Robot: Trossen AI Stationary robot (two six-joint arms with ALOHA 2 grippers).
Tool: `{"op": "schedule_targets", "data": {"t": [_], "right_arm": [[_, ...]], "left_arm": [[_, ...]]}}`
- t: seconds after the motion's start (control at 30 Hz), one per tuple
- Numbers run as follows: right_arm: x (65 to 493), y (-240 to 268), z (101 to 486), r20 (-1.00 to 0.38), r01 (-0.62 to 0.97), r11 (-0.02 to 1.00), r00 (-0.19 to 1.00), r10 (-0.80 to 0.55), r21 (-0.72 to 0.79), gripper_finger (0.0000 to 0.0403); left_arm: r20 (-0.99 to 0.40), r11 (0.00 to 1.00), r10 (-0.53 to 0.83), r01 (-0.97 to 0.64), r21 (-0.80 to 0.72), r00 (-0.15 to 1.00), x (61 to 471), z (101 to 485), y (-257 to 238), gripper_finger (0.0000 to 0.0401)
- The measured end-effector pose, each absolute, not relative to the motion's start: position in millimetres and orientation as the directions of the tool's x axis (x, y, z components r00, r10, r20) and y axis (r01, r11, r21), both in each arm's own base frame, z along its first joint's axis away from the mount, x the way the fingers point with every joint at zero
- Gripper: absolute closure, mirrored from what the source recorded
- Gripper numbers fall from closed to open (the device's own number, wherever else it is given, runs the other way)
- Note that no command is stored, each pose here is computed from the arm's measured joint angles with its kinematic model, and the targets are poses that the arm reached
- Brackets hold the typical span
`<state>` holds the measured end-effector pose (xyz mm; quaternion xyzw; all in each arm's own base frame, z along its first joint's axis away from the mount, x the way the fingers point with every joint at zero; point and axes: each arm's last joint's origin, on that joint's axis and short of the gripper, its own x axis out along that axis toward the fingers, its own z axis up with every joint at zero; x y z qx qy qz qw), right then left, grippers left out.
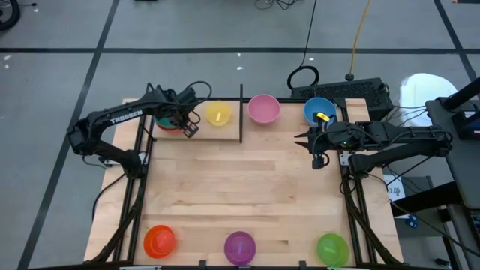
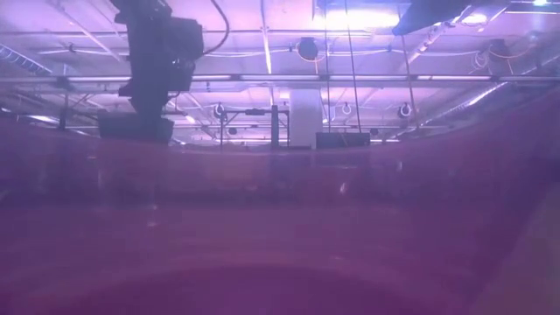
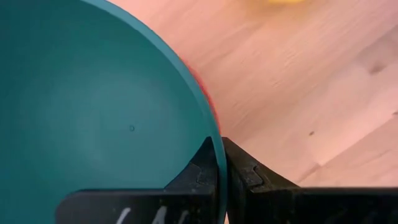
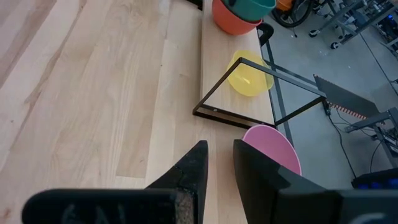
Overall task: Place and stack bowls onto a shelf
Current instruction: Stack the dark green bowl on top of the orange bowl on the shelf, then stack the pink bowl on top of the dark green bowl on the shelf
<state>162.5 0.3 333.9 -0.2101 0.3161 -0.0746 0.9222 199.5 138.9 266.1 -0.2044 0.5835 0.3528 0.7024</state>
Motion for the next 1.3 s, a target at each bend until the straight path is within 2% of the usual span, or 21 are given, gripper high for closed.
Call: {"op": "schedule_targets", "data": {"t": [0.17,0.4,0.57,0.73,1.0,1.1,1.2,1.3], "right_arm": [[163,0,334,-0.551,0.005,0.901,0.789,-0.27,-0.435,0.0334],[165,0,338,-0.509,0.026,0.9,0.818,-0.269,-0.434,0.0334],[166,0,340,-0.494,0.033,0.9,0.827,-0.269,-0.434,0.0334],[166,-1,340,-0.488,0.066,0.889,0.816,-0.309,-0.453,0.0334],[168,-8,340,-0.478,0.141,0.882,0.796,-0.372,-0.45,0.0334],[174,-16,339,-0.473,0.195,0.878,0.78,-0.409,-0.437,0.0335],[183,-26,334,-0.492,0.232,0.869,0.747,-0.447,-0.437,0.0335],[195,-39,325,-0.524,0.244,0.852,0.7,-0.485,-0.463,0.0335]], "left_arm": [[-0.968,0.684,0.244,-0.718,0.133,0.054,197,260,140,0.0392],[-0.966,0.658,0.251,-0.743,0.123,0.063,198,260,140,0.0329],[-0.968,0.639,0.242,-0.762,0.108,0.065,198,264,140,0.0308],[-0.971,0.648,0.22,-0.758,0.075,0.092,199,281,139,0.0304],[-0.968,0.645,0.228,-0.761,0.068,0.107,195,328,136,0.0302],[-0.961,0.636,0.205,-0.772,-0.014,0.186,197,349,132,0.0302],[-0.936,0.678,0.143,-0.72,-0.145,0.323,201,371,126,0.0302],[-0.902,0.732,0.114,-0.649,-0.208,0.417,204,391,118,0.0302]]}}
